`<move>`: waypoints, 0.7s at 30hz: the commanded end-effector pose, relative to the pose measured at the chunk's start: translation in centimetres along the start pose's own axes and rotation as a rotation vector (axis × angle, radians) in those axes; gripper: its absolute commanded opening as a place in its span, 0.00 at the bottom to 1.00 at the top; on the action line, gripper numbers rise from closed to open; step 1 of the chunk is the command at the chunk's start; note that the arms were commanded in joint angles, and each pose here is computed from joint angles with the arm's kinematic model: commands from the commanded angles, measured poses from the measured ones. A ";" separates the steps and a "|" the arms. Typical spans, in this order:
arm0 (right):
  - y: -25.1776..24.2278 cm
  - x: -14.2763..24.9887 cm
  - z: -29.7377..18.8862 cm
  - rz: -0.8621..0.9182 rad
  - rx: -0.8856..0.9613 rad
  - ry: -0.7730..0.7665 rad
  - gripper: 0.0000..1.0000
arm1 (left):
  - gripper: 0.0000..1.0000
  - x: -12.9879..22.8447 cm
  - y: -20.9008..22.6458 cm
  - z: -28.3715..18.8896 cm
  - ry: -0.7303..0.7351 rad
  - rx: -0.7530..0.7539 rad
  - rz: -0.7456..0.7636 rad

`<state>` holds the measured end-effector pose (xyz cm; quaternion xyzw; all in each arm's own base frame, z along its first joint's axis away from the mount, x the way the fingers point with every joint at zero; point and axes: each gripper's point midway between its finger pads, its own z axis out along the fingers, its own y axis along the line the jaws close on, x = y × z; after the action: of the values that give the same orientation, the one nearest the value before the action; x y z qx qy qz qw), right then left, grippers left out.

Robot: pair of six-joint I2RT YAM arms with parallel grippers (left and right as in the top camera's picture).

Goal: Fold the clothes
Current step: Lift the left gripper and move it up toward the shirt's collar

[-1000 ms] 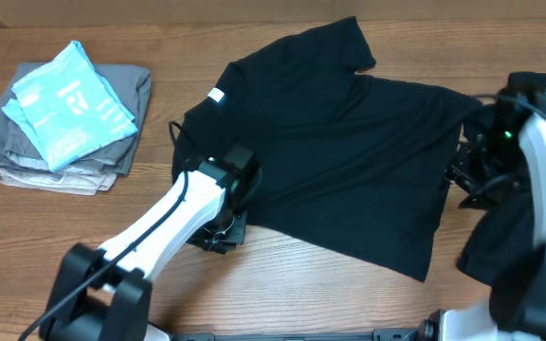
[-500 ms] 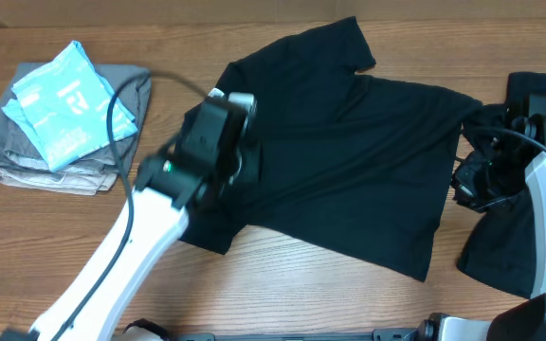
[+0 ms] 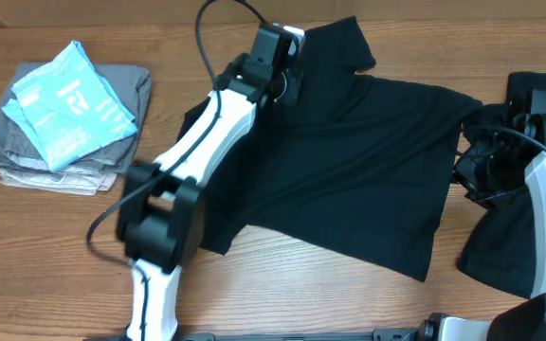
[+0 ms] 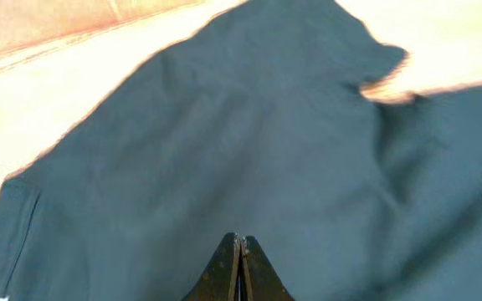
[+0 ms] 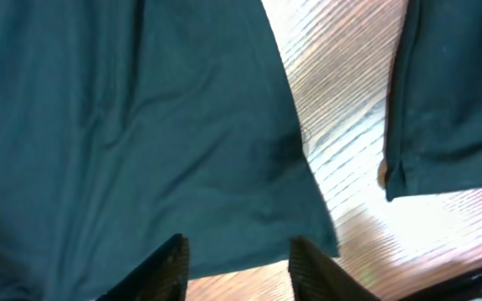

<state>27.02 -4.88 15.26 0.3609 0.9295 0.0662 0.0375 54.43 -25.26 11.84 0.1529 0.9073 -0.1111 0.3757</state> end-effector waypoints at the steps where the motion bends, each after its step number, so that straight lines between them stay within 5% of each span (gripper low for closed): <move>1: -0.2 0.0 -0.1 0.002 0.007 0.001 0.56 | 0.04 -1.7 3.3 2.9 -0.071 -0.042 -0.013; 10: -1.2 1.5 -0.2 0.011 0.050 0.060 0.62 | 0.07 0.7 8.5 9.5 -0.079 0.036 -0.133; 21: -1.1 1.3 -0.2 0.010 0.045 0.051 0.62 | 0.08 4.5 11.7 12.0 -0.010 0.008 -0.175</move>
<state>25.17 -4.51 15.14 0.3622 0.9303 0.0585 -0.0004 63.38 -17.82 1.16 0.0813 0.9090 -0.1422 0.3834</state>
